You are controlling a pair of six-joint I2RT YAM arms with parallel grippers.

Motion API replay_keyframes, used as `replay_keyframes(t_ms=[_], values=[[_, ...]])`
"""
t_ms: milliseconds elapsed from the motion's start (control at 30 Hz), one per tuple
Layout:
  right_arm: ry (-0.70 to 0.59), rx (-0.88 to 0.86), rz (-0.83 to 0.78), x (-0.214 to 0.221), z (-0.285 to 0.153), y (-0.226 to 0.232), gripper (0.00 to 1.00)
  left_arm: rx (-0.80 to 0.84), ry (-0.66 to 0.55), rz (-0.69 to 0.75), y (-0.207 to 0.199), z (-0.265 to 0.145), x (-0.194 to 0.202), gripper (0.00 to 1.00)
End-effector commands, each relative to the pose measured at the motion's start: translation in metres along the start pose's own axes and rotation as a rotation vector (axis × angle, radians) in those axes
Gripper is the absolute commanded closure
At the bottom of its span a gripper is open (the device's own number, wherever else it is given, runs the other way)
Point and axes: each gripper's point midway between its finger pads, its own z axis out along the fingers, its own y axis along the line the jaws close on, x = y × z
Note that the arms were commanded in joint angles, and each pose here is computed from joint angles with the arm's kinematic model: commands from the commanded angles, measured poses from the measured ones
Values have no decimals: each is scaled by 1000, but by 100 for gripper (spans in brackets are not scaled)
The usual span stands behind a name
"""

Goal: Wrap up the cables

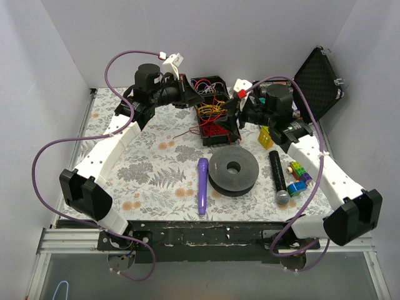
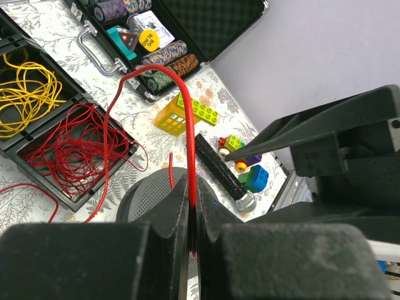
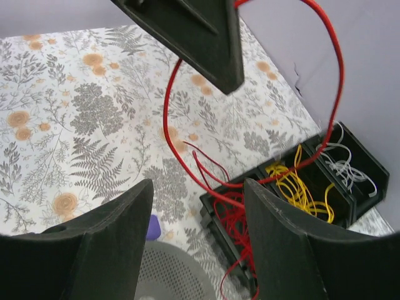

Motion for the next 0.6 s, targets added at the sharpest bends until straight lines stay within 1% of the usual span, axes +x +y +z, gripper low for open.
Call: replay_keyframes(t_ms=[0, 167, 267, 333, 367, 467, 500, 567], values=[[-85, -78, -137, -18, 31, 0, 33, 27, -56, 30, -19, -12, -21, 100], [-113, -174, -151, -21, 51, 10, 33, 30, -60, 33, -20, -13, -23, 100], [-94, -223, -125, -10, 60, 14, 33, 28, -70, 39, -22, -14, -27, 100], [-72, -229, -116, 2, 63, 14, 35, 28, -74, 46, -23, -15, -28, 100], [-39, -223, -96, 14, 63, 14, 39, 27, -74, 47, -23, -16, -28, 100], [-4, -201, -51, 35, 59, 4, 70, 21, -78, 29, -18, -20, -31, 100], [-11, -210, -21, 37, 56, 2, 77, 15, -79, 21, -14, -22, -32, 100], [-6, -211, 51, 43, 48, -4, 82, -1, -82, 20, -5, -25, -33, 100]])
